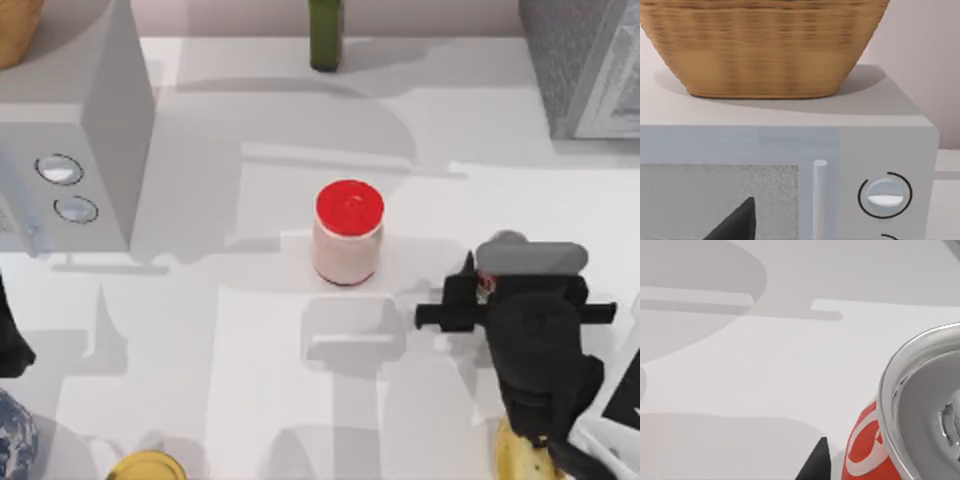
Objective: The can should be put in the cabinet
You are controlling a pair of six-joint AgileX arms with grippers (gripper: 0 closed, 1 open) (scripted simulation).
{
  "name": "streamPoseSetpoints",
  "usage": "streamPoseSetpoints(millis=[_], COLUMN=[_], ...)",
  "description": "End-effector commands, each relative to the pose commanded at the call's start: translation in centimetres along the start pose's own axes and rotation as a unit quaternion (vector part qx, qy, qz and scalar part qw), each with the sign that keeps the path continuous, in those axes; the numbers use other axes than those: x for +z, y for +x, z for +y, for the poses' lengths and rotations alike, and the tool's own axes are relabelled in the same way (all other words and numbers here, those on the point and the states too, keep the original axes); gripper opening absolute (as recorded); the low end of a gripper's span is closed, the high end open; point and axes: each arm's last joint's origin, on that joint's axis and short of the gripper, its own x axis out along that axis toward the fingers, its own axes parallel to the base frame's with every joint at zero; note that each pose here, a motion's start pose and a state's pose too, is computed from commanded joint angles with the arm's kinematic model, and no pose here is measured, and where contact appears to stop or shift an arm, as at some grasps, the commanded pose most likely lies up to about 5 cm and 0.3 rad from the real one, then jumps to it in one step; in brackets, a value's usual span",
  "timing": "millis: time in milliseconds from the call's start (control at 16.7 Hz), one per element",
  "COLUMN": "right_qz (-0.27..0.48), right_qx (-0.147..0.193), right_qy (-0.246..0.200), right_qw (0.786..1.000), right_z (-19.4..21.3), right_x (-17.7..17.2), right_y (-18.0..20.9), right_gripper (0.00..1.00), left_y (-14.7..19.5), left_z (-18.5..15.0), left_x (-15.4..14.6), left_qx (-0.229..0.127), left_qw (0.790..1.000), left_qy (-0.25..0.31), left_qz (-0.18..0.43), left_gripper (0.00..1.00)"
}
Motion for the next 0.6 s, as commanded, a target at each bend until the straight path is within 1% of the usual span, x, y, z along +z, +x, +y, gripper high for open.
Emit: streamPoseSetpoints(millis=[360, 600], right_qz=[-0.002, -0.013], right_qx=[0.001, 0.004], right_qy=[0.002, 0.011], right_qw=[1.000, 1.000], right_z=[0.1, 0.8], right_x=[0.3, 3.4], right_y=[0.0, 0.0], right_gripper=[0.00, 0.00], left_y=[0.0, 0.0], left_z=[0.0, 0.0], left_x=[0.0, 0.0], left_qx=[0.000, 0.000], left_qw=[1.000, 1.000], left_qy=[0.000, 0.000], left_qz=[0.000, 0.000], left_gripper=[1.00, 1.00])
